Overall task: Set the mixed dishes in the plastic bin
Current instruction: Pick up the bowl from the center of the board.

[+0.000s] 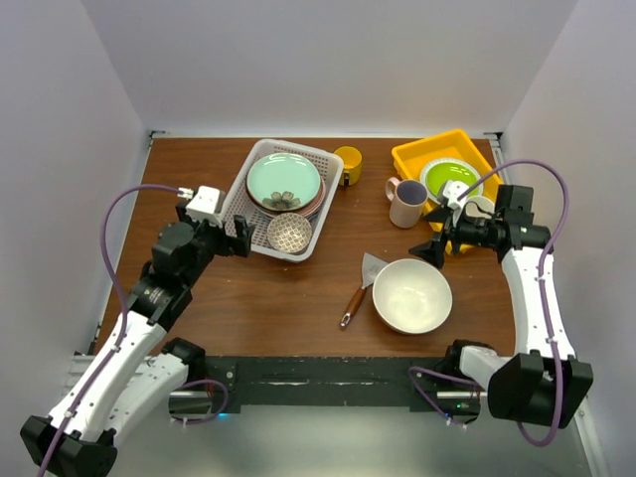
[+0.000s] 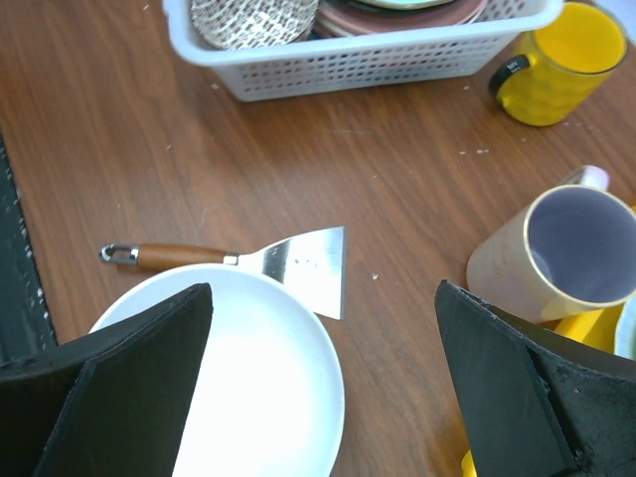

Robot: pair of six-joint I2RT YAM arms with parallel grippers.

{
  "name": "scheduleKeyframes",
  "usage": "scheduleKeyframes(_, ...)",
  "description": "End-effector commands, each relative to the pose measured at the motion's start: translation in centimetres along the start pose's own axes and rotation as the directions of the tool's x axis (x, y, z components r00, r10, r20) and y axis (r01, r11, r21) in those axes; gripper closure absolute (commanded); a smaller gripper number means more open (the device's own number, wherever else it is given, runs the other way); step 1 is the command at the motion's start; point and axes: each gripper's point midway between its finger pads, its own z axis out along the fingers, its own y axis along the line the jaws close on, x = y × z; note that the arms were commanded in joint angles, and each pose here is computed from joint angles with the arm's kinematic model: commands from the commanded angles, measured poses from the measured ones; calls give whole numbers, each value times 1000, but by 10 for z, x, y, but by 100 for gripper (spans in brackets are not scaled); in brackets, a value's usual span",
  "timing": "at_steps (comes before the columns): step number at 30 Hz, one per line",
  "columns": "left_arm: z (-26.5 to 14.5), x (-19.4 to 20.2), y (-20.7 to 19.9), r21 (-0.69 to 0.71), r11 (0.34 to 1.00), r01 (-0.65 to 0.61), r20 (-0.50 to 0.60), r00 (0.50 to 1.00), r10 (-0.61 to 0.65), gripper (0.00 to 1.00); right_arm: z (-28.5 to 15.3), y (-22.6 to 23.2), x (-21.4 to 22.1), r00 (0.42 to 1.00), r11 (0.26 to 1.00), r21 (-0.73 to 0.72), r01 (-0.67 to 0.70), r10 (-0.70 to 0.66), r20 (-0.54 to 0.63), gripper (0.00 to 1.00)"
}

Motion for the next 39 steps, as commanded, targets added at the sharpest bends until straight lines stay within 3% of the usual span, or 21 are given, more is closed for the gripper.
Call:
scheduleKeyframes(1,-2,-11,-1,6,1000,-10,50,999,10,0,-3,7,-6,997,995,-75,73,-74,-7,2)
scheduleKeyframes(23,-4,-12,-1,7,1000,-9,57,998,9,0,-12,-15,41,942,991,-41,124,-131,-308,2)
scheduleKeyframes(39,-3,-11,-1,7,1000,-11,56,998,11,0,-3,-17,54,910,983,-77,168,-185,-371,2)
